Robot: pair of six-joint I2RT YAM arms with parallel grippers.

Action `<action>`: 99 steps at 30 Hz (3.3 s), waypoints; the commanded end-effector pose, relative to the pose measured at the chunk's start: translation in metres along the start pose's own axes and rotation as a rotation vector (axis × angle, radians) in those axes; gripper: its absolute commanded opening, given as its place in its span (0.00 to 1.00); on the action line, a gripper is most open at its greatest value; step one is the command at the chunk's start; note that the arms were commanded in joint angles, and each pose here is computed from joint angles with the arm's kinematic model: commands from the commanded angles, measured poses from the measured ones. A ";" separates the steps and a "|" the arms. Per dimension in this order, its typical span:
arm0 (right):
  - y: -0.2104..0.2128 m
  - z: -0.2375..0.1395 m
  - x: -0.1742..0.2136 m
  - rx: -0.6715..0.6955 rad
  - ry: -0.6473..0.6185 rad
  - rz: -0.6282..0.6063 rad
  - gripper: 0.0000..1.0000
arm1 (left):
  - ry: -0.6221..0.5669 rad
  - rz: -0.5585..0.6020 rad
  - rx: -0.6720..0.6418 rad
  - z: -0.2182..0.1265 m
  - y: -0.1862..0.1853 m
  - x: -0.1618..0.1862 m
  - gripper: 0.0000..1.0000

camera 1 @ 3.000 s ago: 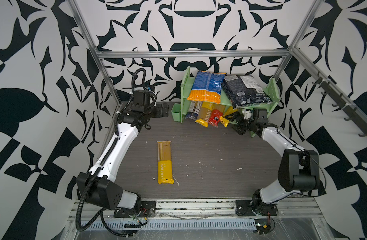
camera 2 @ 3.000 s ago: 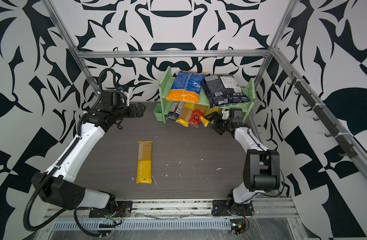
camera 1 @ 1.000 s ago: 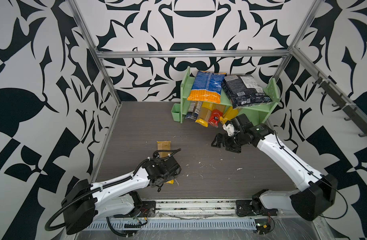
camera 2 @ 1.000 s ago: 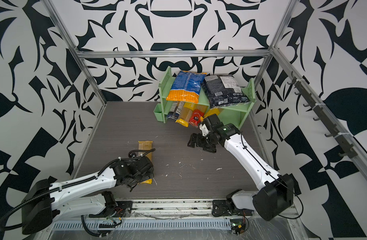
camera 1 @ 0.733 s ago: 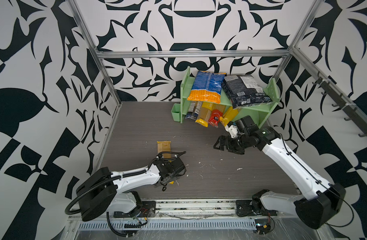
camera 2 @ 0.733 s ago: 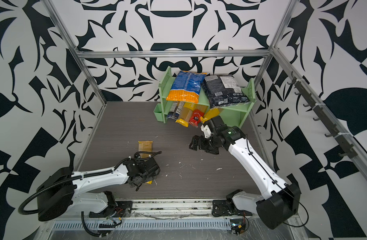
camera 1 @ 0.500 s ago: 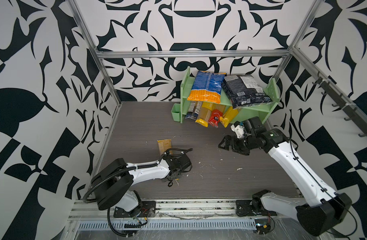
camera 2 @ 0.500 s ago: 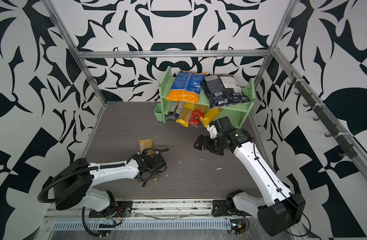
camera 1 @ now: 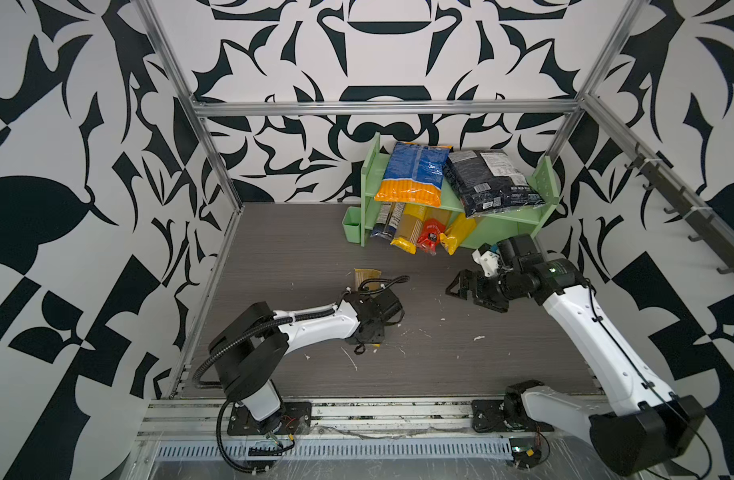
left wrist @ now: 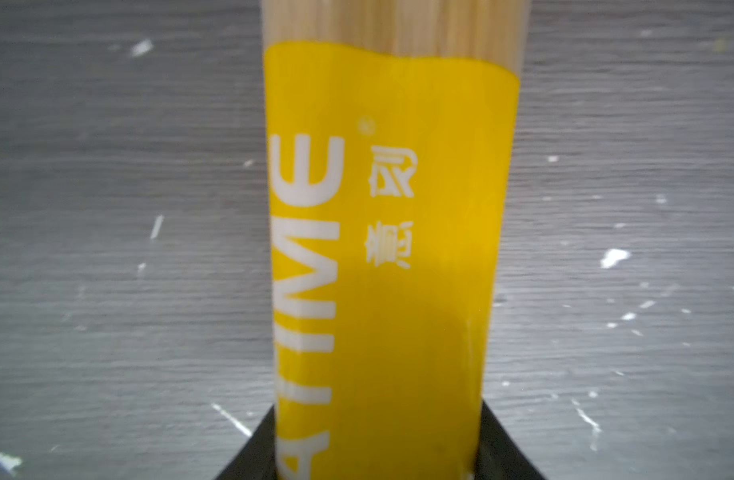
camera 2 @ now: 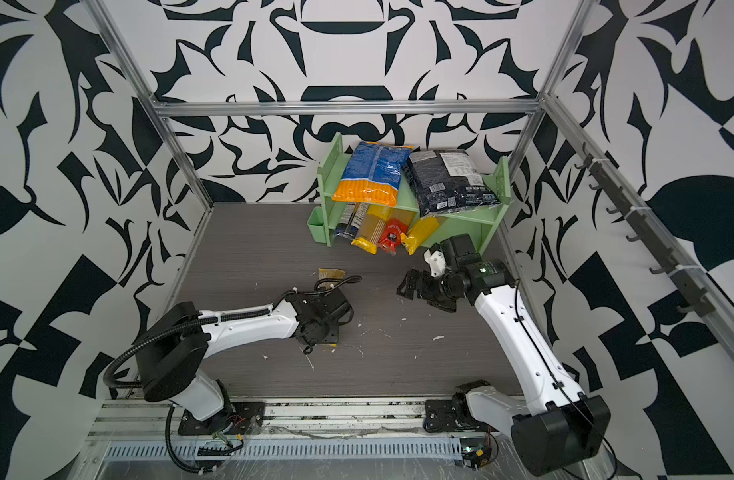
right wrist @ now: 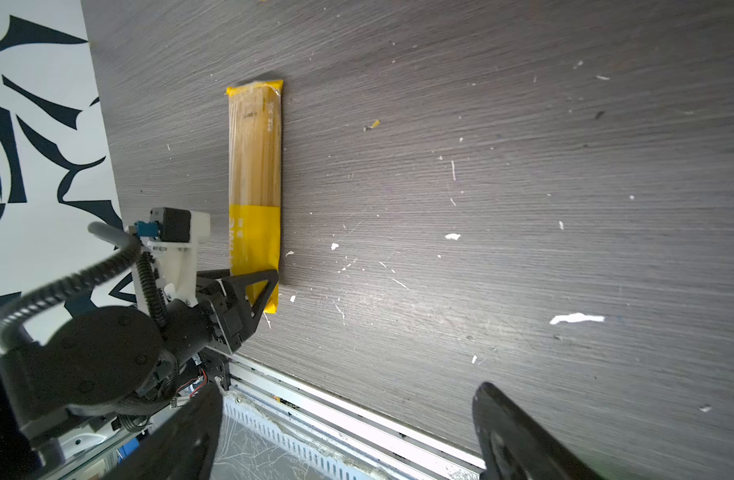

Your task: Place and organize the pasta boxes and bags onto the shelf

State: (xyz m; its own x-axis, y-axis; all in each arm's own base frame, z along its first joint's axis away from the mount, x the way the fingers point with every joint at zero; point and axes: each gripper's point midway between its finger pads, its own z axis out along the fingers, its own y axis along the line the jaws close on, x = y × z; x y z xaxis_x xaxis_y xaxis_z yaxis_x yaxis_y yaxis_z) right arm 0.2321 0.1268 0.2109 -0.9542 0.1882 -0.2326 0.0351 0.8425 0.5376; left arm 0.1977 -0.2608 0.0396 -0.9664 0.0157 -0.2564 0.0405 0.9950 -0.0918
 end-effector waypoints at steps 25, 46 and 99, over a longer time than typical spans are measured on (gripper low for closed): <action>0.006 -0.053 0.005 -0.011 -0.104 -0.058 0.96 | -0.124 0.276 0.229 -0.079 -0.049 -0.002 0.00; 0.036 -0.130 -0.002 -0.008 -0.298 -0.101 0.96 | -0.178 0.462 0.459 -0.149 -0.108 -0.006 0.00; 0.043 -0.243 -0.040 0.224 -0.640 -0.119 0.97 | -0.417 0.522 0.804 -0.158 -0.300 -0.197 0.00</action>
State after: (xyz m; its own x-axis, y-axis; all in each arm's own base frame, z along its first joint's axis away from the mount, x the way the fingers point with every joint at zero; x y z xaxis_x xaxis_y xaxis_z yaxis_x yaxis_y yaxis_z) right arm 0.1952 0.0371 0.4312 -0.6262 0.2924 -0.7227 0.0588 0.9421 0.3302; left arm 0.3265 -0.5214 0.2011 -0.7092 0.3501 -0.6120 0.6599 0.6353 -0.4012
